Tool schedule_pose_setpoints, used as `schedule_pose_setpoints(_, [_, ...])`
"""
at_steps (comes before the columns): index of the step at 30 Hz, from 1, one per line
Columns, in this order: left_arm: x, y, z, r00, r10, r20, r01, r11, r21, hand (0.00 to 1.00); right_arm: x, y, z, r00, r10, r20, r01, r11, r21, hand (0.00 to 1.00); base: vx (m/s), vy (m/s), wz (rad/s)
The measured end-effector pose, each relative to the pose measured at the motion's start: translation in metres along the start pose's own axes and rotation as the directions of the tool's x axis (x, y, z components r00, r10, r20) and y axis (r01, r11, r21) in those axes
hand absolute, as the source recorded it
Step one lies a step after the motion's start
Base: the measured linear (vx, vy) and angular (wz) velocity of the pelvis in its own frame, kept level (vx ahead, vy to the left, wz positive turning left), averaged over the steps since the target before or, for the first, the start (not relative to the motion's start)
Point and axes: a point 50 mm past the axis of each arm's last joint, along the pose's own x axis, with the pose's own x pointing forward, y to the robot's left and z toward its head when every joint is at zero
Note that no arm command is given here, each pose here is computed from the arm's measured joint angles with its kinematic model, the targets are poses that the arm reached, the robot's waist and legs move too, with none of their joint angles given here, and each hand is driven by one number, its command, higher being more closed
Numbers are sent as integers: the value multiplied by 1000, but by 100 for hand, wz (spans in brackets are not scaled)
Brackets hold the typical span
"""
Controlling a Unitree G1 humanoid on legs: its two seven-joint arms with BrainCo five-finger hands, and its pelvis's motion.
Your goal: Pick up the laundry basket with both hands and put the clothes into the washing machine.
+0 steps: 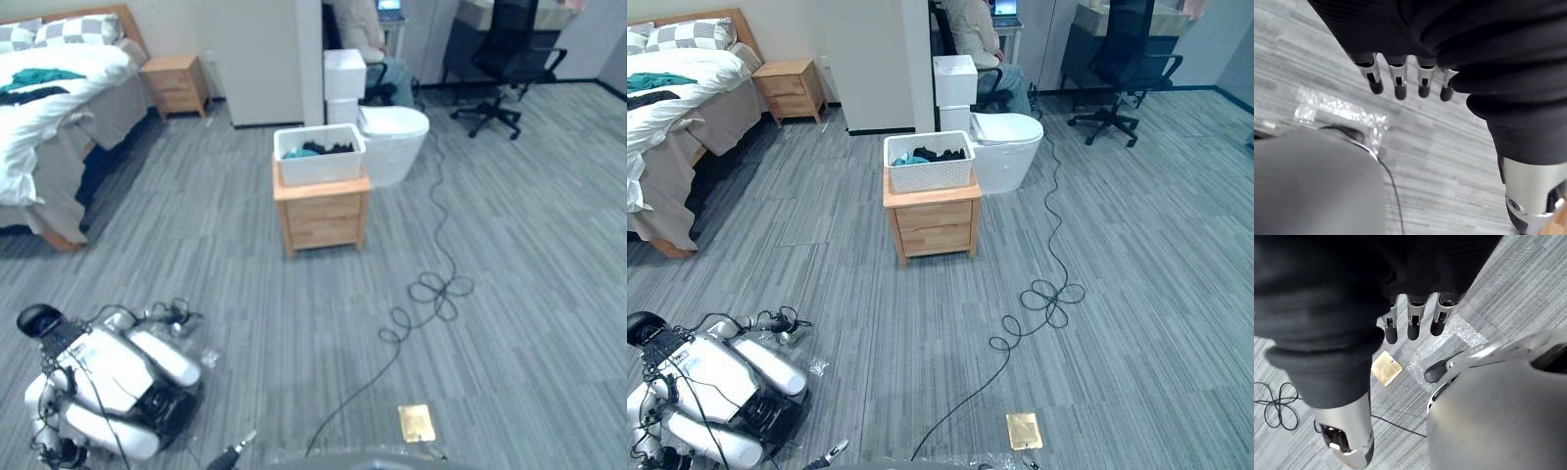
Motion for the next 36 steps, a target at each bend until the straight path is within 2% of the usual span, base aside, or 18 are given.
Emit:
schedule_pose_setpoints(8, [2, -5, 6, 1000, -22, 14, 22, 1000, -6, 0, 2, 26, 15, 998, 61, 30, -61, 998, 10, 0, -11, -6, 0])
schedule_pose_setpoints(20, [2, -5, 3, 1000, -20, 4, 20, 1000, -7, 0, 3, 29, 14, 997, 68, 20, -68, 998, 3, 0, -34, -36, 0])
schedule_pose_setpoints(30, [2, -5, 8, 1000, -20, 18, 21, 999, -49, 0, 2, 37, 18, 994, 104, 31, -100, 991, -93, 0, -18, -15, -11])
schedule_pose_setpoints(36, [3, 0, 18, 999, -23, 30, 24, 999, -48, 0, 1, 35, 30, 987, 127, 100, -125, 992, -23, 0, -46, 44, 8])
